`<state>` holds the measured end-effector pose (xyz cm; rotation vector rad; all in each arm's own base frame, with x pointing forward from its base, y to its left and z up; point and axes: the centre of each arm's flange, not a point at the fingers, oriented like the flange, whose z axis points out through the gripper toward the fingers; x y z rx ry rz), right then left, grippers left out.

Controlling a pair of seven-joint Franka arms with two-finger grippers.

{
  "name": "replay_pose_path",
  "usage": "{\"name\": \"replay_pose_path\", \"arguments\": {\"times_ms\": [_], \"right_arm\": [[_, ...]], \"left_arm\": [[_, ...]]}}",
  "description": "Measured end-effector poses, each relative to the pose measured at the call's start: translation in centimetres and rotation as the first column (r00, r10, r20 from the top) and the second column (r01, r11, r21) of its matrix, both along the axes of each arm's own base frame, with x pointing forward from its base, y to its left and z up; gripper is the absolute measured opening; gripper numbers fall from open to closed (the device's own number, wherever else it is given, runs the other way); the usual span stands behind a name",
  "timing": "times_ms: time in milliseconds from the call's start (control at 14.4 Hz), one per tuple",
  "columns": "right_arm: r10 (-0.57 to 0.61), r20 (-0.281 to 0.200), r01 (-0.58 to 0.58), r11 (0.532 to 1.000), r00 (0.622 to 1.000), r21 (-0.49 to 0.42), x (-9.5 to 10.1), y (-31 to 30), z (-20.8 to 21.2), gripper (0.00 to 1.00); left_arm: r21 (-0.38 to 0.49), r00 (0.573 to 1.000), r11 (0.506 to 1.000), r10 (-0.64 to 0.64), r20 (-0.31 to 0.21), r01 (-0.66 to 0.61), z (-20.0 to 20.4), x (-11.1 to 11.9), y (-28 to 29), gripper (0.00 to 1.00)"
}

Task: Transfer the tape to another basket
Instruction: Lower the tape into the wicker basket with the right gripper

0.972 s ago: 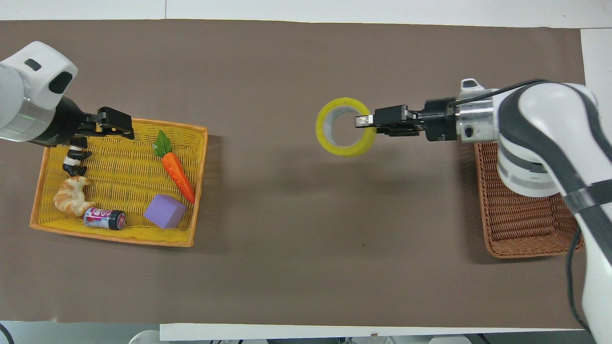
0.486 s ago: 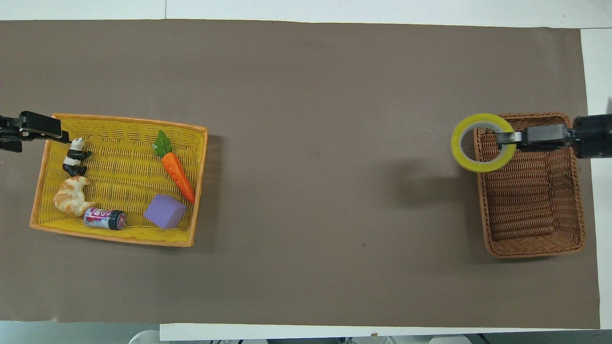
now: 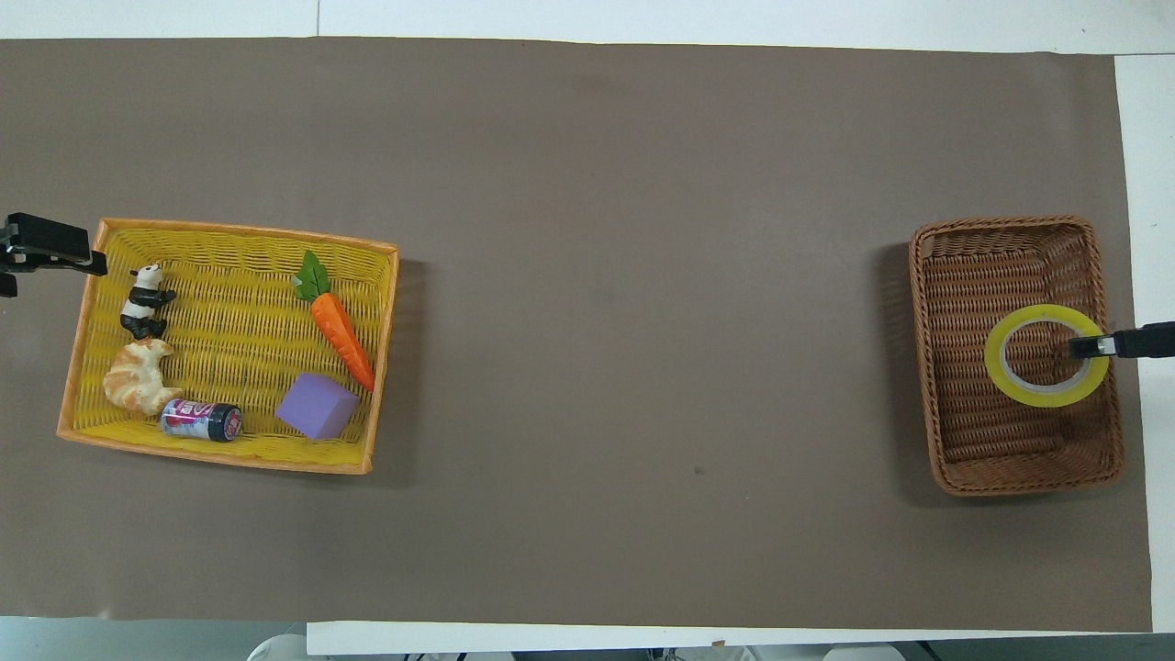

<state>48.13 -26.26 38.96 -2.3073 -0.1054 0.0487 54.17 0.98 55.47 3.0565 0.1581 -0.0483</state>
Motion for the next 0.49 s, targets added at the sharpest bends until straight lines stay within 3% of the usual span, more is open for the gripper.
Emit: {"name": "replay_pose_path", "arguments": {"times_ms": [486], "right_arm": [[0.010, -0.022, -0.011, 0.999, 1.000, -0.040, -1.0, 0.5, -4.7, 0.54]], "left_arm": [[0.001, 1.000, 1.000, -0.010, 0.000, 0.010, 0.0, 0.0, -0.6, 1.00]]}}
